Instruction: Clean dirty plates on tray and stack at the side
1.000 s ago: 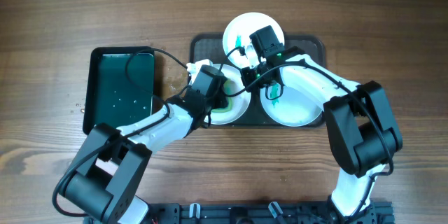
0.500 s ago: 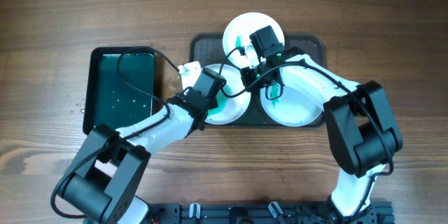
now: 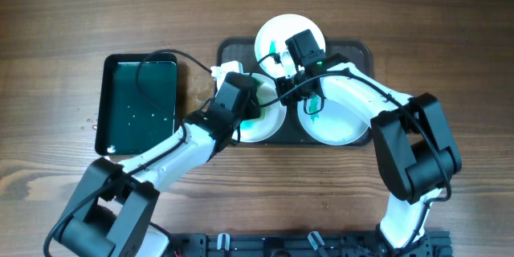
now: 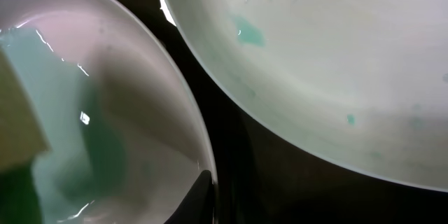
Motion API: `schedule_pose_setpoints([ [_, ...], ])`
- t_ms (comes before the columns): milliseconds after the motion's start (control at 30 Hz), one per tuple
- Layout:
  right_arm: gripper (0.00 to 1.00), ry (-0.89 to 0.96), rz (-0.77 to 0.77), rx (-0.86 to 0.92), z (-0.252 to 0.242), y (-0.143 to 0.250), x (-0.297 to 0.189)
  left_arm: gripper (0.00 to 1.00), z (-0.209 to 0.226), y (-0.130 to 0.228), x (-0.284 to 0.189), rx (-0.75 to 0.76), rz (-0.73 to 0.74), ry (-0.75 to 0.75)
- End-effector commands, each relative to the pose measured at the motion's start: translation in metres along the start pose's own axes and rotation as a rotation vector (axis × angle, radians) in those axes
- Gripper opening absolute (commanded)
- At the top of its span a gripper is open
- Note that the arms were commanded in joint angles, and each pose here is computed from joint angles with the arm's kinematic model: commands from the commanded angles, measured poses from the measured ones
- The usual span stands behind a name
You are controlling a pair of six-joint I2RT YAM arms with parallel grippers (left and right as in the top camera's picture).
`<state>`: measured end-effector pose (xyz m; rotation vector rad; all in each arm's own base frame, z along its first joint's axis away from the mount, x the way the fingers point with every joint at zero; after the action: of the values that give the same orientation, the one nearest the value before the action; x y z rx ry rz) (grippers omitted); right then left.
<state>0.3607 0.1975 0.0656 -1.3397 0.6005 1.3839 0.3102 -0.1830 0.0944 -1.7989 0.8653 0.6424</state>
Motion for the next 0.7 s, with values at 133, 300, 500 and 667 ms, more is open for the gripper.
schedule_pose_setpoints([
  [133, 0.1, 0.015, 0.008, 0.021, -0.003, 0.001, 0.006, 0.04, 0.037, 0.025, 0.017, 0.043, 0.078, -0.219],
  [300, 0.04, 0.031, 0.002, 0.02, -0.005, -0.001, 0.006, 0.04, 0.055, 0.006, 0.007, 0.065, -0.071, -0.393],
  [500, 0.04, 0.031, -0.016, 0.016, -0.003, -0.009, 0.001, 0.04, 0.028, -0.026, -0.023, 0.011, -0.192, -0.254],
  [667, 0.04, 0.027, -0.058, 0.007, 0.002, -0.021, -0.014, 0.04, 0.012, -0.061, -0.073, -0.055, -0.352, -0.134],
])
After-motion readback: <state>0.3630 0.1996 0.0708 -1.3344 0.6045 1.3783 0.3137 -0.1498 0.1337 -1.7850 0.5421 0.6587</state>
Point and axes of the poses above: each gripper's point midway between its finger pads, its own x axis out along the fingers, its own z axis along the line the jaws close on, y = z × x, the point moved 6 cm from there along -x, back along the fingers
